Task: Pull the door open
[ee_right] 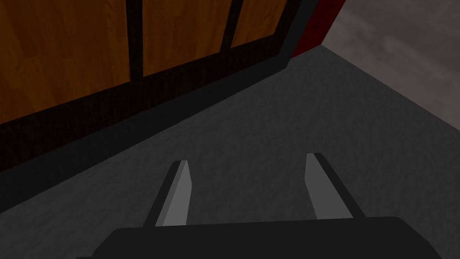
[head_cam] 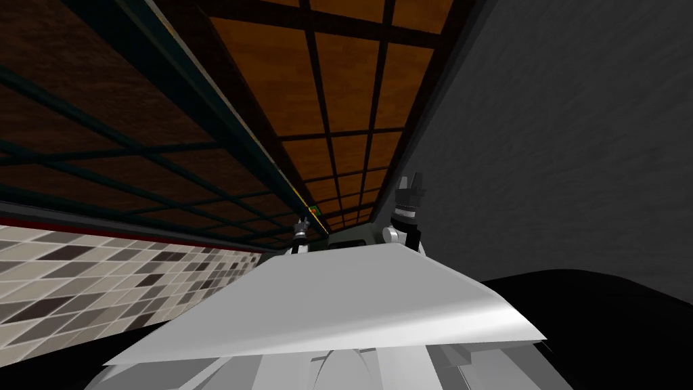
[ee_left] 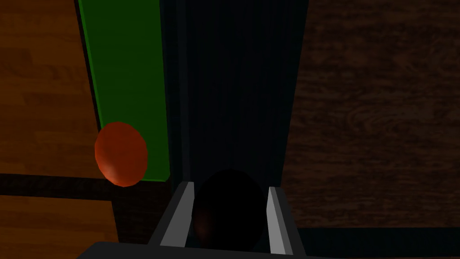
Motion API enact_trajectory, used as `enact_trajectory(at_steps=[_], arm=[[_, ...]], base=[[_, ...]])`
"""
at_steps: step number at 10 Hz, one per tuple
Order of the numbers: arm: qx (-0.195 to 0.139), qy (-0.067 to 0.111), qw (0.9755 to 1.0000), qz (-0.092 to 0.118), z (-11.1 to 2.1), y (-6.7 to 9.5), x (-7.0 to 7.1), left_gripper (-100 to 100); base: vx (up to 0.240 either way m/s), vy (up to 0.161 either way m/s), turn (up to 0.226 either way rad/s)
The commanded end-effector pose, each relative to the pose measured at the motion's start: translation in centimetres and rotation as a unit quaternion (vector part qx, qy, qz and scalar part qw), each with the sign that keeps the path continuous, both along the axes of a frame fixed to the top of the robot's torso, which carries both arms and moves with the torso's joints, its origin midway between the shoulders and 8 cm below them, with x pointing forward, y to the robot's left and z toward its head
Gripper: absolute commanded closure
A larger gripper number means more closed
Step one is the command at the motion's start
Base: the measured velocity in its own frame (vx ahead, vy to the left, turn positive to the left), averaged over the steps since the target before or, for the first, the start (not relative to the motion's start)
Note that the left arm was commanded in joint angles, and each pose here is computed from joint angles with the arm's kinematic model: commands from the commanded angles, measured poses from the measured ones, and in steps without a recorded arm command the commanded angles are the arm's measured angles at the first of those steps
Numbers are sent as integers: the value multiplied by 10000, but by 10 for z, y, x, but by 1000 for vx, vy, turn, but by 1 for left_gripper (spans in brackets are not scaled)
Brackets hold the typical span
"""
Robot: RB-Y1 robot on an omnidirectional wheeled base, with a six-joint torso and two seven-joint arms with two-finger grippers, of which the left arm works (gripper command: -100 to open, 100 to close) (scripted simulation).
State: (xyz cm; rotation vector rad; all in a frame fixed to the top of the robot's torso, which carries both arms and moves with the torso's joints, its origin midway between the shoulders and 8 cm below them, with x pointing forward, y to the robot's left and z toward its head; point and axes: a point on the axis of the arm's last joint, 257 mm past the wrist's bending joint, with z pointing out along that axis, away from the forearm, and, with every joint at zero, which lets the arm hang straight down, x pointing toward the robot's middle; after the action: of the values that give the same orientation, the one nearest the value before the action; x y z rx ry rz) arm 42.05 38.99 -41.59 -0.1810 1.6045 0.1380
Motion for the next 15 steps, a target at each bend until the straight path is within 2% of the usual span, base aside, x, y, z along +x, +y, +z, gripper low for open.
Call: enact_trajectory(at_steps=[1,3,5,7,8,10,11,12,13,14,15], arm=[[-67,193,9996,172,-15,17,-20,100],[-67,193,9996,172,-15,17,-20,100],[-243,339,9986,331,-28,30,-41,100],[-243,339,9986,331,-28,30,-41,100],[-338,384,9979,397,-33,35,-48,100],[-334,376,9979,396,-33,35,-48,100],[-527,469,9961,533,-43,44,-64,100],[-527,469,9961,533,-43,44,-64,100],[-620,510,9949,603,-47,49,-73,100],[-543,355,9962,573,-34,52,-64,100],[-544,357,9962,574,-35,52,-64,100]], base=[[-140,-24,61],[-97,-16,18],[-135,-5,38],[-94,11,34],[-72,-4,24],[-49,-3,9],[-100,12,4],[-114,1,25],[-127,-27,74],[-113,-12,34],[-65,4,6]])
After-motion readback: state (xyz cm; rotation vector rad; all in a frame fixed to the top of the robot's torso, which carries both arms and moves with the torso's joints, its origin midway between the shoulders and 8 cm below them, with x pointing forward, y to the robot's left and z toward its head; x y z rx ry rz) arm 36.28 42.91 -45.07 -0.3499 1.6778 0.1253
